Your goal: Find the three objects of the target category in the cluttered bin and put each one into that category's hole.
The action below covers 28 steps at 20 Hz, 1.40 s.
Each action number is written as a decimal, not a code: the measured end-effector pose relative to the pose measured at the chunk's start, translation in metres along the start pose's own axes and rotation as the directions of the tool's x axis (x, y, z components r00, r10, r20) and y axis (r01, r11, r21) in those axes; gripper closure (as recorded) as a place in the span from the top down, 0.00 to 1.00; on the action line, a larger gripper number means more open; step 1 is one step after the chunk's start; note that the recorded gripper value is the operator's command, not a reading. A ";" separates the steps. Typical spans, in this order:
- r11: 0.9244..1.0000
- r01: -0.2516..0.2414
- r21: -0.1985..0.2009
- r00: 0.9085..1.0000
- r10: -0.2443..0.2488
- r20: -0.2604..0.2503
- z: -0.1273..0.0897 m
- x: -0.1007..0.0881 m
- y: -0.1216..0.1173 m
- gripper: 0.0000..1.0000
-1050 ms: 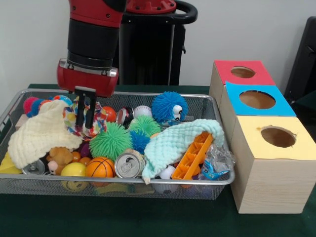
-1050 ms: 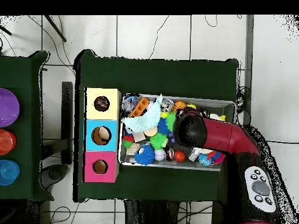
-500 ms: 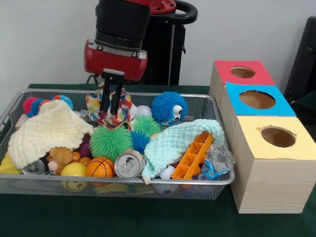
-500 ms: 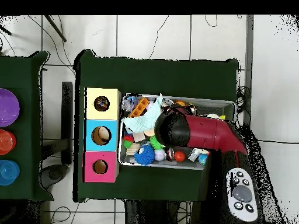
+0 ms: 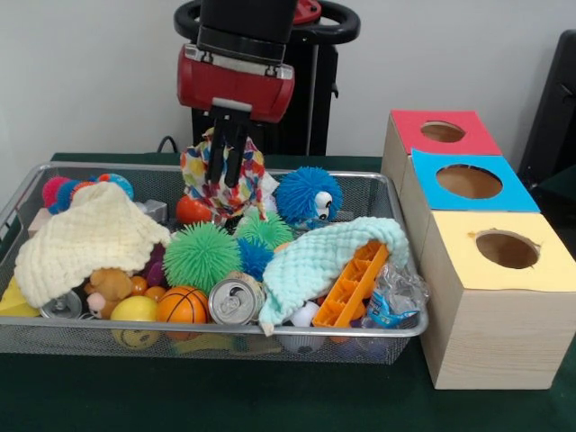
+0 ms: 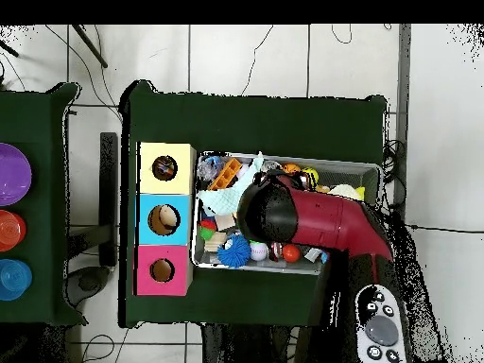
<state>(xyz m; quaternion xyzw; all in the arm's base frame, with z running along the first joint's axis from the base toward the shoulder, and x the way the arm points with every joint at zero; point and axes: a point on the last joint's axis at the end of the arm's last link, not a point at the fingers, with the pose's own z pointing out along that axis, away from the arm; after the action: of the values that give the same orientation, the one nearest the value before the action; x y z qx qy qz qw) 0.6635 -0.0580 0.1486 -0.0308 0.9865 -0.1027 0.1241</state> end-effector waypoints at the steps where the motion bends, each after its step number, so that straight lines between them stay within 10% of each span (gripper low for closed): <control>1: 1.000 -0.003 0.000 1.000 0.003 -0.003 0.000 0.001 0.002 0.00; 11: 0.996 -0.084 -0.004 0.995 0.084 -0.046 -0.007 0.016 0.049 0.00; 28: 0.959 -0.284 0.006 0.954 0.284 -0.093 0.012 0.019 0.122 0.00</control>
<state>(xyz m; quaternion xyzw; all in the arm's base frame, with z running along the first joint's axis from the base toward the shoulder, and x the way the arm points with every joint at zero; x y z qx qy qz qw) 0.6441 0.0576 0.1068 0.1155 0.9857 -0.0813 0.0915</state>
